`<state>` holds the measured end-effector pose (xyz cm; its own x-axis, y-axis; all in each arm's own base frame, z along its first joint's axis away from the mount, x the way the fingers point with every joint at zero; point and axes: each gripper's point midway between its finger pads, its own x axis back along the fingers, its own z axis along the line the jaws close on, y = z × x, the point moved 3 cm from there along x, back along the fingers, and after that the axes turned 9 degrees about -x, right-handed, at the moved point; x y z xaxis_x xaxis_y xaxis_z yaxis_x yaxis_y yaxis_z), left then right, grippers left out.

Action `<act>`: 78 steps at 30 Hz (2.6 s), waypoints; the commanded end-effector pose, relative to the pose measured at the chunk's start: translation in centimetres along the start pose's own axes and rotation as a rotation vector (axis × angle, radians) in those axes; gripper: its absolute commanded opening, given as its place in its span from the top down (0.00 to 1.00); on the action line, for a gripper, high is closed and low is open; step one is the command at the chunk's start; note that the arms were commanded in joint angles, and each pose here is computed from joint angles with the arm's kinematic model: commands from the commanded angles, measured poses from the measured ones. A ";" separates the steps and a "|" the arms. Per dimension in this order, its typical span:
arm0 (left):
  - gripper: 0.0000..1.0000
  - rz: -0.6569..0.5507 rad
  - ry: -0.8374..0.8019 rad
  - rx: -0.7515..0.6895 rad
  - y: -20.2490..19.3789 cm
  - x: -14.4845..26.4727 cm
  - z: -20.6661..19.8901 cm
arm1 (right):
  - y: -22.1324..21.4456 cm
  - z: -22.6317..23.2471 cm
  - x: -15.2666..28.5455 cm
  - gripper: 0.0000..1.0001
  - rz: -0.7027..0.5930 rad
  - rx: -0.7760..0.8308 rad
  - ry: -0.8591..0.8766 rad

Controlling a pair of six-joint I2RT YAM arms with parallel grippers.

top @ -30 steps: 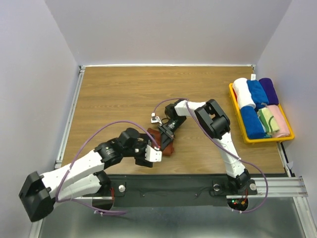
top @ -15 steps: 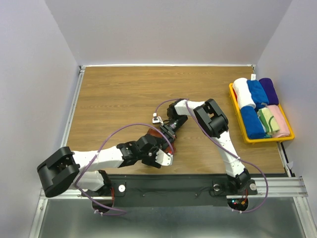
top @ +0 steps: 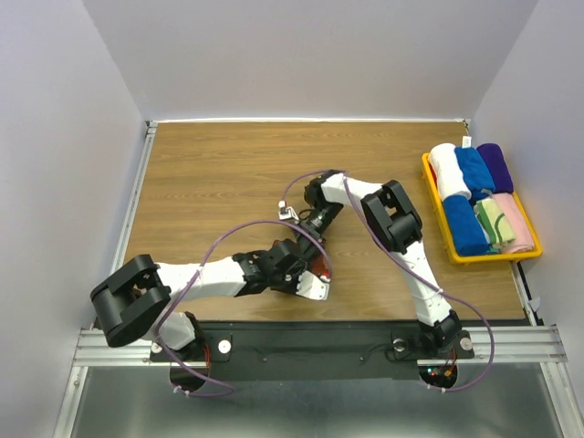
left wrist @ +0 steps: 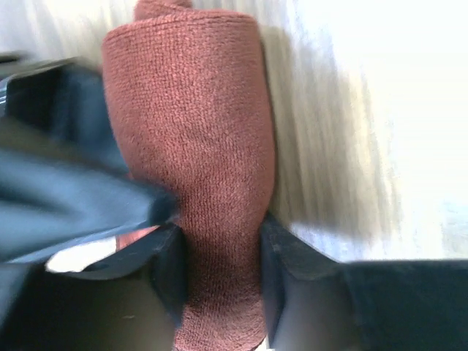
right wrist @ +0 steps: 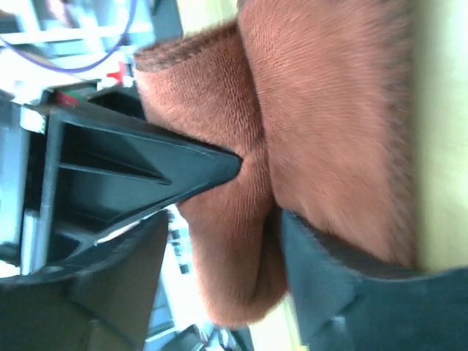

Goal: Roll the towels
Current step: Roll the towel

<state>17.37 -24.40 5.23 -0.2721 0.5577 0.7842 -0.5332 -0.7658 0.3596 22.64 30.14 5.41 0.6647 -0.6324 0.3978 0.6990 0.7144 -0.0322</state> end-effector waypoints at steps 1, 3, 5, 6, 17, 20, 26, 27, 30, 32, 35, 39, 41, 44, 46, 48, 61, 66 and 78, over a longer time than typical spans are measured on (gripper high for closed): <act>0.62 -0.036 -0.299 0.121 1.4 0.6 -4.3 | 4.4 0.0 6.2 0.28 -0.142 0.197 -0.288; 0.65 -0.042 -0.320 0.163 2.2 0.6 -3.9 | 6.0 1.4 8.7 0.22 -0.204 0.248 -0.365; 0.66 -0.029 -0.380 0.199 2.5 0.7 -4.1 | 6.8 2.0 11.2 0.21 -0.264 0.268 -0.419; 0.66 -0.031 -0.427 0.218 2.6 1.0 -4.6 | 7.3 3.0 13.1 0.20 -0.319 0.296 -0.441; 0.62 -0.187 -0.761 0.512 3.0 2.5 -2.7 | 0.7 7.6 21.3 0.05 -0.547 0.389 -0.549; 0.60 -0.241 -0.823 0.605 2.7 2.1 -1.2 | -2.5 9.4 20.5 0.05 -0.558 0.459 -0.591; 0.58 -0.227 -0.899 0.773 0.1 -0.4 -0.4 | -6.4 10.8 19.0 0.10 -0.605 0.508 -0.675; 0.58 -0.226 -0.900 0.798 -0.2 -0.8 -0.2 | -7.1 11.1 17.8 0.12 -0.584 0.522 -0.677; 0.60 -0.220 -0.903 0.861 -1.4 -2.2 0.8 | -7.5 10.9 16.1 0.16 -0.559 0.528 -0.741; 0.60 -0.227 -0.911 0.890 -1.8 -2.8 1.4 | -7.0 10.4 14.0 0.16 -0.519 0.580 -0.814; 0.60 -0.225 -0.925 0.916 -2.2 -3.4 2.0 | -5.5 9.9 11.0 0.17 -0.468 0.651 -0.886; 0.60 -0.214 -0.955 0.940 -2.6 -3.7 1.9 | -3.2 9.6 6.9 0.17 -0.431 0.764 -0.937; 0.59 -0.210 -0.965 0.943 -2.8 -3.9 1.7 | -2.6 9.2 5.6 0.17 -0.415 0.798 -0.962; 0.59 -0.211 -0.968 0.950 -3.1 -4.1 1.8 | -2.1 7.7 3.4 0.17 -0.357 0.838 -1.004; 0.57 -0.210 -0.977 0.960 -3.2 -4.1 1.7 | -1.9 7.1 1.9 0.16 -0.318 0.869 -1.003; 0.56 -0.223 -0.982 0.955 -3.3 -4.1 1.9 | -2.1 6.4 0.7 0.14 -0.271 0.900 -1.014; 0.63 -0.265 -1.013 0.968 -3.7 -5.0 1.5 | -2.8 3.7 -1.9 0.13 -0.186 1.017 -1.183; 0.55 -0.295 -0.991 0.938 -3.5 -4.4 2.0 | -3.0 2.4 -2.6 0.42 -0.157 0.992 -1.173; 0.01 -0.432 -0.667 0.906 -6.0 1.5 8.6 | -5.0 1.8 -1.7 0.85 -0.189 0.896 -1.028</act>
<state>22.87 -24.12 6.81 0.5696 0.6986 0.4330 0.4806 -0.7104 0.5141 18.51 29.24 6.83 -0.2721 -0.5031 0.8203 0.0266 0.8482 0.5290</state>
